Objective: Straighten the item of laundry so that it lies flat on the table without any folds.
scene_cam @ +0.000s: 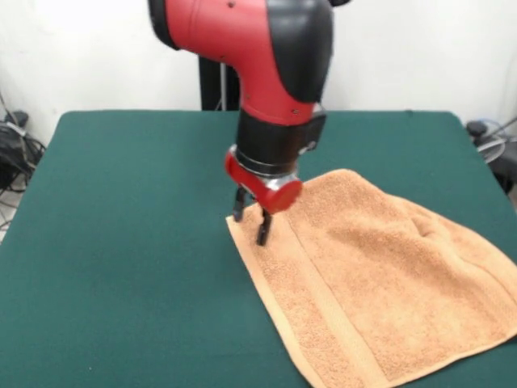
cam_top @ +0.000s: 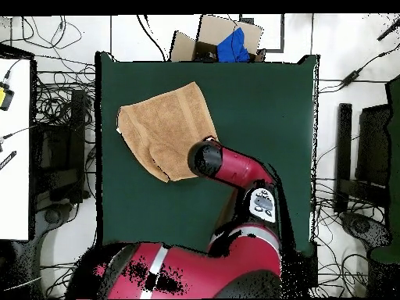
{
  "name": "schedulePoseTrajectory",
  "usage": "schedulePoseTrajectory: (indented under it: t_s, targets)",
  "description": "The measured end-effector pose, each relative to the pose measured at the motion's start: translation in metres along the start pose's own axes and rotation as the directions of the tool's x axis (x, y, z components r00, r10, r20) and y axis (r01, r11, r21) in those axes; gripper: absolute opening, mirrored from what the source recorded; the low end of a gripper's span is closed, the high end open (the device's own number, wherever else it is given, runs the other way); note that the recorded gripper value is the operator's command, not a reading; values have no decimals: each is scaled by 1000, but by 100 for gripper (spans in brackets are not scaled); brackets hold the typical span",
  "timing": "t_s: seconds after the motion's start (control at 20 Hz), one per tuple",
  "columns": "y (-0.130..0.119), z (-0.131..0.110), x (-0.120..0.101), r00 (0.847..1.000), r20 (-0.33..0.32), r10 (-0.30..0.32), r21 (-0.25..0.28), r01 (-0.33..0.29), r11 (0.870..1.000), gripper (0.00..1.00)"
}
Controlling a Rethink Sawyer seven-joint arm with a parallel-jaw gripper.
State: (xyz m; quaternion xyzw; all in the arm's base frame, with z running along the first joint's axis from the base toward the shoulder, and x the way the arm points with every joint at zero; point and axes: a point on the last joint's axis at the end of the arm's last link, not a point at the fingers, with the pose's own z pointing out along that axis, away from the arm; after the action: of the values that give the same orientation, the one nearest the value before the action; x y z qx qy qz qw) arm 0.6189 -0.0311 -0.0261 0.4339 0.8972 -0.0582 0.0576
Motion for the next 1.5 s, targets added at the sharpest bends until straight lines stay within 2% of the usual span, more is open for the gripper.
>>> schedulePoseTrajectory:
  t_s: [0.4, 0.65, 0.95, 1.3, 1.5]
  targets:
    - [-42, 20, -39, 1000, 25, -1, 39, 0, 999, 100]
    - [-50, 37, -67, 999, 53, -6, 40, 4, 999, 100]
    - [-32, 32, -74, 997, 67, -28, 29, 26, 999, 100]
    - [10, -4, -58, 996, 39, -81, 31, 80, 996, 100]
    - [37, -39, -54, 995, -6, -103, 44, 103, 994, 100]
